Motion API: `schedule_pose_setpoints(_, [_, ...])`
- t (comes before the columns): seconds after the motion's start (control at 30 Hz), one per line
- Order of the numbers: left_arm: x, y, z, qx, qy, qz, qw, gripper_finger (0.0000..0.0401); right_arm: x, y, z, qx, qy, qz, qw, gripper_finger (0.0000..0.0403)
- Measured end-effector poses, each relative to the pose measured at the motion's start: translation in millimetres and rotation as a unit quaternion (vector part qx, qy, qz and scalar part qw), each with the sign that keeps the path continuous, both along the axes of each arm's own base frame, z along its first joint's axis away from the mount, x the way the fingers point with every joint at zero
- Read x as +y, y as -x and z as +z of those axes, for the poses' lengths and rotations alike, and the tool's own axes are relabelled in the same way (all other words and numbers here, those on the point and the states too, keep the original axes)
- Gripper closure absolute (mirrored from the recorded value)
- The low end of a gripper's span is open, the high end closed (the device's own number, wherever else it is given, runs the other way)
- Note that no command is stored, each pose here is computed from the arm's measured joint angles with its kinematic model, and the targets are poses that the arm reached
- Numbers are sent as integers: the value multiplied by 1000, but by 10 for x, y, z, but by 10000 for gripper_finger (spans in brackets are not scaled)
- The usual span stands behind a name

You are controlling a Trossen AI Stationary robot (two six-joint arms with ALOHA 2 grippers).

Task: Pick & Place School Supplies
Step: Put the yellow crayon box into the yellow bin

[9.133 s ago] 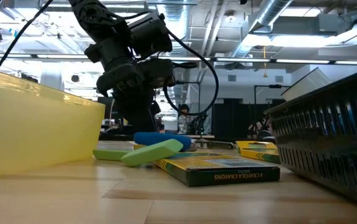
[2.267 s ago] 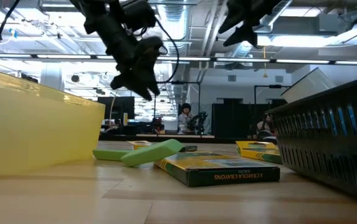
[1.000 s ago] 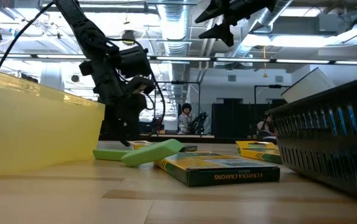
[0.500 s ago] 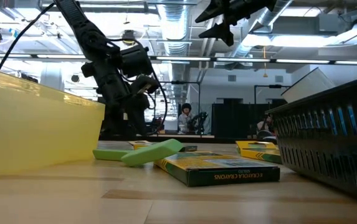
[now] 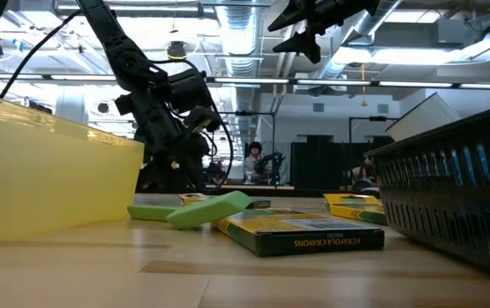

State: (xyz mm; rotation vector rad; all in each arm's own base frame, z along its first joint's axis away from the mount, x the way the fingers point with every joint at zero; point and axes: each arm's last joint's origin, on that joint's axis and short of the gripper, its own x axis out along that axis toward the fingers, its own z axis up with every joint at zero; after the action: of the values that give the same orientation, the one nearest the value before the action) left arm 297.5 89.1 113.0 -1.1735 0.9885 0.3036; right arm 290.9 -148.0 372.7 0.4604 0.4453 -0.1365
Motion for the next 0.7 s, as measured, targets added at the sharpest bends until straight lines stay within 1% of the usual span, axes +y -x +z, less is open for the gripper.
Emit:
schedule_pose_setpoints(0.23, [-20, -23, -38, -3, 8, -6, 1000, 389, 0, 0, 0, 0, 0, 0, 1000, 179])
schedule_pose_setpoints(0.47, [5, -68, 6, -29, -3, 0, 1000, 400, 0, 0, 0, 0, 0, 0, 1000, 179])
schedule_pose_setpoints(0.7, [50, -201, 271, -89, -22, -4, 996, 400, 0, 0, 67, -26, 14, 0, 1000, 179])
